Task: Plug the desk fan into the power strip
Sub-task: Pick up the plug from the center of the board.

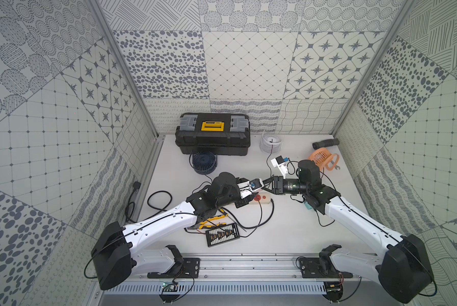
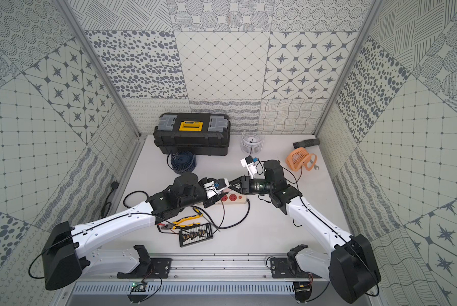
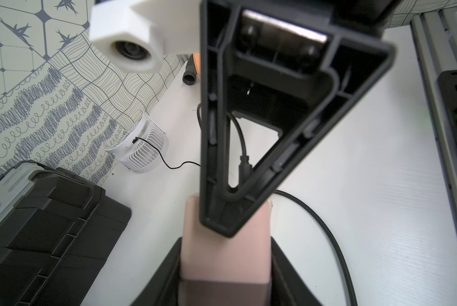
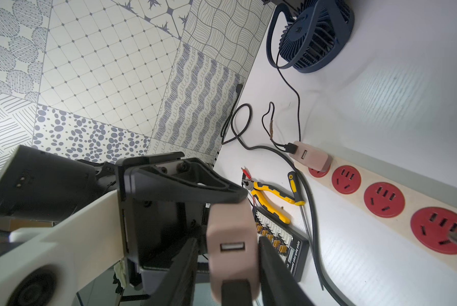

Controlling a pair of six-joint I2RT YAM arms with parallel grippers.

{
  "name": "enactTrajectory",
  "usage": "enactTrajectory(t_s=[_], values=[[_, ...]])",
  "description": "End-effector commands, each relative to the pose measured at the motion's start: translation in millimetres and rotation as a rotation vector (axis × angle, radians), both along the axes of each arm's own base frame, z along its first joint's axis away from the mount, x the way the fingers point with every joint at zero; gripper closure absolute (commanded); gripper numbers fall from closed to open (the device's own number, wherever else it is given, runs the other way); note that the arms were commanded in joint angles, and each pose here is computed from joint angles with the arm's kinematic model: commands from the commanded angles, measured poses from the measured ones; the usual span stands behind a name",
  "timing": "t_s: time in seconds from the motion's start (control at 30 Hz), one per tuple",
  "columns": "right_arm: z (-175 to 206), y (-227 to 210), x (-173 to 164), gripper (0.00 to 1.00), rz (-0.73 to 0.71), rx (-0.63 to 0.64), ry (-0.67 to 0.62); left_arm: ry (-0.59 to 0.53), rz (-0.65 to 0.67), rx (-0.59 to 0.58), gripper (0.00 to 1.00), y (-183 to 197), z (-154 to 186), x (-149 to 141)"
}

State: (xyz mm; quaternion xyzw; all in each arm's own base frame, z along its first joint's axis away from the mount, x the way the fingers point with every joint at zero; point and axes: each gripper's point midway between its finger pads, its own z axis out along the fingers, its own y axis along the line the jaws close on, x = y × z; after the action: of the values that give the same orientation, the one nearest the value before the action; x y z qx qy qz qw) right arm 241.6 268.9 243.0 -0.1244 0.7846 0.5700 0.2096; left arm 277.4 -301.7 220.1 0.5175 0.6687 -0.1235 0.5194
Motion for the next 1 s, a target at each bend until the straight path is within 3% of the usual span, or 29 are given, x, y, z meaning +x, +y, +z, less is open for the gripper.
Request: enactTrajectory(t_s=[0.0, 0.3, 0.53, 0.6, 0.73, 0.87, 0.97], values=[[13, 5, -4, 0.62, 0.047, 0.03, -0.055, -0.043, 0.008, -0.049, 0.7, -6, 13, 5], [8, 10, -5, 0.63, 0.085, 0.042, -0.034, -0.042, 0.004, -0.062, 0.7, -8, 14, 5], [12, 10, -5, 0.84, 0.081, 0.045, -0.081, -0.031, 0.007, -0.054, 0.7, -7, 7, 5], [13, 9, -5, 0.86, 0.087, 0.04, -0.117, -0.008, 0.027, -0.065, 0.62, -5, 7, 5], [9, 3, -2, 0.88, 0.085, -0.053, -0.267, 0.077, 0.143, -0.156, 0.31, 7, 15, 7], [1, -6, 7, 0.88, 0.081, -0.189, -0.459, 0.187, 0.307, -0.267, 0.23, 34, 19, 7], [-8, -13, 22, 0.87, 0.075, -0.332, -0.579, 0.354, 0.422, -0.356, 0.22, 63, 2, 6]])
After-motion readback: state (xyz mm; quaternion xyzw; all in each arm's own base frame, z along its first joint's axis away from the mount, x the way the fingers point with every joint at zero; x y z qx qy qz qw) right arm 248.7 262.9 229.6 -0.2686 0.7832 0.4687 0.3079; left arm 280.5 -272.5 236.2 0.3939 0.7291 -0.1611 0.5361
